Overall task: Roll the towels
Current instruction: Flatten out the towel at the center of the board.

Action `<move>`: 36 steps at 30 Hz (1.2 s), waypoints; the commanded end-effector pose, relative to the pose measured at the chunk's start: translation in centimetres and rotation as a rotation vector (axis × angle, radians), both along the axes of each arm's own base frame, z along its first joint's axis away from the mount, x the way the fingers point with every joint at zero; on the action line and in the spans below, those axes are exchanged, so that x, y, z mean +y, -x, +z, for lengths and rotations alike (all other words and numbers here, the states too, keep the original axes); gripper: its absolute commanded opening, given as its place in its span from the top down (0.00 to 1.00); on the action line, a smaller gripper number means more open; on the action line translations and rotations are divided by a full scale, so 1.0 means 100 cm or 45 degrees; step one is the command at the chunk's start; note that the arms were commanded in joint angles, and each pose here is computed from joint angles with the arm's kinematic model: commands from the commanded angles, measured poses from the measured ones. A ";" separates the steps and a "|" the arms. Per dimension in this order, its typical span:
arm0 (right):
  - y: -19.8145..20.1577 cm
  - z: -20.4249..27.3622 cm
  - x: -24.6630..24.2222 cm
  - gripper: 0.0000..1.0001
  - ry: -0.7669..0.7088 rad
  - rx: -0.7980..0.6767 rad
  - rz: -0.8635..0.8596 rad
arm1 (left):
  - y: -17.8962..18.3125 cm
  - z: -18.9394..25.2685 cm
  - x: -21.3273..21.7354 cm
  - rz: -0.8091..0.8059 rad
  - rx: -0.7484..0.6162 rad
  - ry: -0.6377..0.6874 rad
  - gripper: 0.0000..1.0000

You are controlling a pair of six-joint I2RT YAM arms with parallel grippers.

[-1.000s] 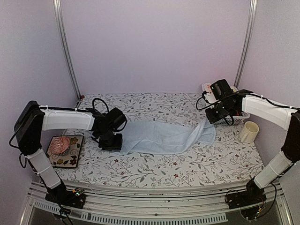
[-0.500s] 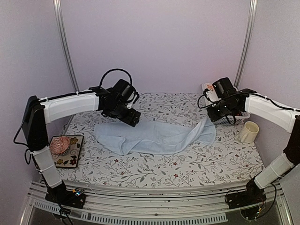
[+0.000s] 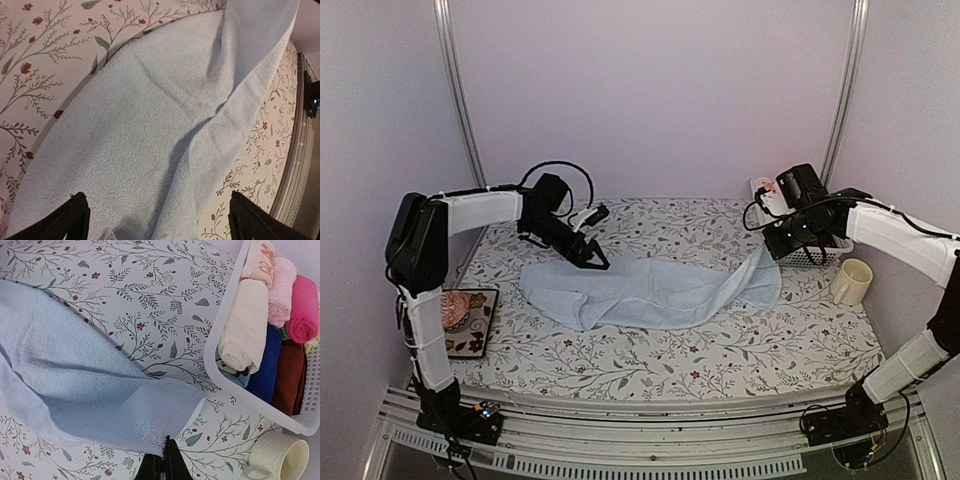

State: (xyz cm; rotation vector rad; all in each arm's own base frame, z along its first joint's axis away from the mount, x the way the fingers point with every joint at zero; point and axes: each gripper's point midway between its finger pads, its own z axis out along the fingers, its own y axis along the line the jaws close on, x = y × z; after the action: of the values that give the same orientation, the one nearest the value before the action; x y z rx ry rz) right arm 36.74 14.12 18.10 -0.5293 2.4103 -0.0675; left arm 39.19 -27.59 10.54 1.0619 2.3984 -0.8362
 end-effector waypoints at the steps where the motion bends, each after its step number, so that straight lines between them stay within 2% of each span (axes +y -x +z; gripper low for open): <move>1: 0.002 0.015 0.003 0.98 -0.044 -0.027 0.025 | 0.021 -0.016 -0.004 -0.178 0.164 0.163 0.04; 4: 0.003 0.015 0.007 0.98 -0.054 -0.016 0.033 | 0.025 -0.021 0.003 -0.209 0.222 0.206 0.07; 14: 0.006 0.009 0.018 0.97 -0.062 0.021 0.080 | 0.025 -0.041 0.031 -0.181 0.286 0.180 0.17; 23: 0.006 0.007 0.022 0.98 -0.062 0.031 0.093 | 0.040 -0.050 0.026 -0.223 0.349 0.203 0.21; 36: 0.013 0.001 0.022 0.98 -0.063 0.046 0.093 | 0.065 -0.065 0.025 -0.232 0.398 0.101 0.28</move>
State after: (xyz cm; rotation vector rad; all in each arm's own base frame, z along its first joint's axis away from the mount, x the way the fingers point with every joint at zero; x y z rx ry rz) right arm 35.81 15.96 17.91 -0.5935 2.4258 0.0176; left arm 33.15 -25.14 3.70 1.1950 2.5201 -1.2513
